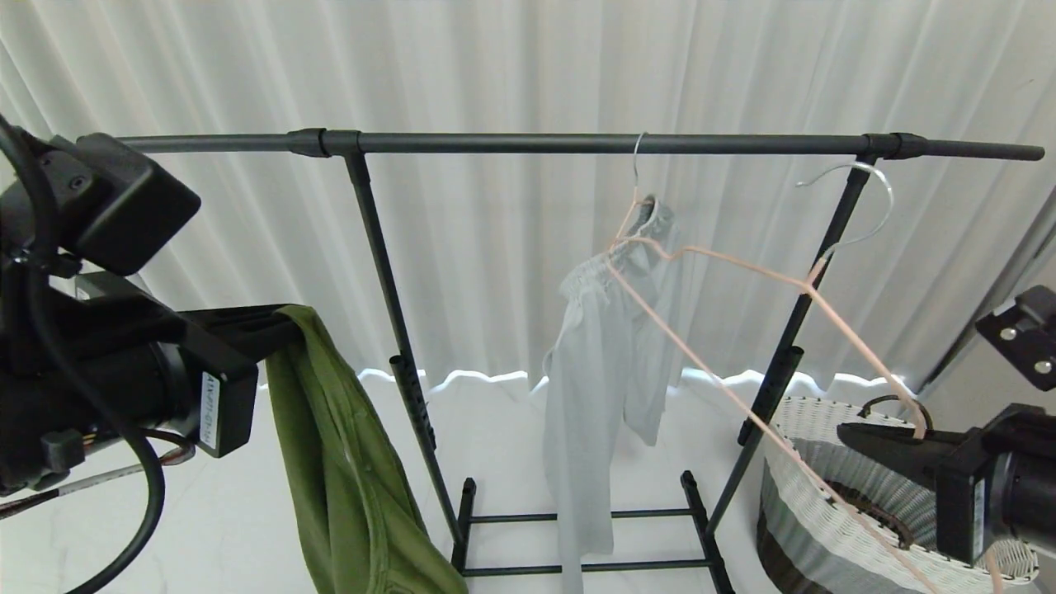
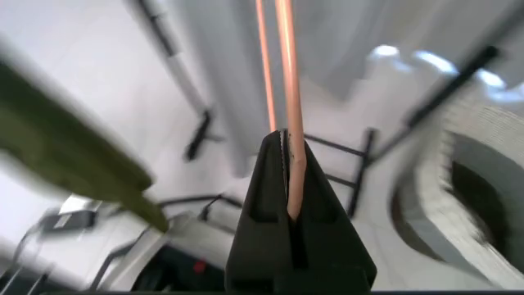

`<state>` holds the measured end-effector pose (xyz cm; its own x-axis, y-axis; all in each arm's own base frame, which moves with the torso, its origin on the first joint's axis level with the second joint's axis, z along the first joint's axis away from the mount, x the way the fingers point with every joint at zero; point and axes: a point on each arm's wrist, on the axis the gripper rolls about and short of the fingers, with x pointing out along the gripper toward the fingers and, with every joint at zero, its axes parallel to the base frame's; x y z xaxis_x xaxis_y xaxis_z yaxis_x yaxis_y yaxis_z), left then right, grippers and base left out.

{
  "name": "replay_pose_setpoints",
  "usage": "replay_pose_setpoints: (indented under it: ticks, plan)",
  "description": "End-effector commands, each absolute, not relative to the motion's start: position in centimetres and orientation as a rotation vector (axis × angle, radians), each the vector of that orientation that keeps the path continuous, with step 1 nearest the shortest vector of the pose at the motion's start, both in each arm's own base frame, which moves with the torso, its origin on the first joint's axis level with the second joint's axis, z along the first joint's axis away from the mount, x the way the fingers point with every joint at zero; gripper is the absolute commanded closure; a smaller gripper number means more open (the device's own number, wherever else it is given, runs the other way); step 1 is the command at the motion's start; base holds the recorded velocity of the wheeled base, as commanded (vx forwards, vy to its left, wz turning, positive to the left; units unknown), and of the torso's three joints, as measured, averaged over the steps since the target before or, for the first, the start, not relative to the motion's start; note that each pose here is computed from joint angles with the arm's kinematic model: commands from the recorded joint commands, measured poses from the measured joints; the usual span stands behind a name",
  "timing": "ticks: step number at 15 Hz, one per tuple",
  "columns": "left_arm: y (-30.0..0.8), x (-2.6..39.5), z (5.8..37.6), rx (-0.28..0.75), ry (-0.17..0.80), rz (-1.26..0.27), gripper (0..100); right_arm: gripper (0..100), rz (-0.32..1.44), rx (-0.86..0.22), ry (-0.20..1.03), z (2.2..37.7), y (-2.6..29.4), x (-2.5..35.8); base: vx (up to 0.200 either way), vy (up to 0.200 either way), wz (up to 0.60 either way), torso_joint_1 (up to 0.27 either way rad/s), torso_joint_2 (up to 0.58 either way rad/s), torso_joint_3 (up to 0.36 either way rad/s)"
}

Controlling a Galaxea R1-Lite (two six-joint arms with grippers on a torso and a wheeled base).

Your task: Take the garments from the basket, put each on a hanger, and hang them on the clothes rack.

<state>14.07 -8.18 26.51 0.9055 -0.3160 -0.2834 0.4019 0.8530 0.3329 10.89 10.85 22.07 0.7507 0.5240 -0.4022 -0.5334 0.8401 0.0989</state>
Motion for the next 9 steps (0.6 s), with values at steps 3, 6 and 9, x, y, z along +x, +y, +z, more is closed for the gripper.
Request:
replay_pose_setpoints:
  ticks: [3,6,9]
  plan:
    - [-8.9,15.1,24.7,0.452,0.305,-0.312,100,100,0.796,-0.137,0.490,21.0,13.2,10.8,0.000,0.000,0.00,0.000,0.00,0.000]
    - [-9.9,16.6,24.2,0.480,0.345,-0.239,100,100,0.940,-0.181,0.460,20.8,14.1,11.0,0.000,0.000,0.00,0.000,0.00,0.000]
    - [-10.9,19.1,25.1,0.413,0.353,-0.165,100,100,1.019,-0.176,0.440,21.0,14.8,10.4,0.000,0.000,0.00,0.000,0.00,0.000]
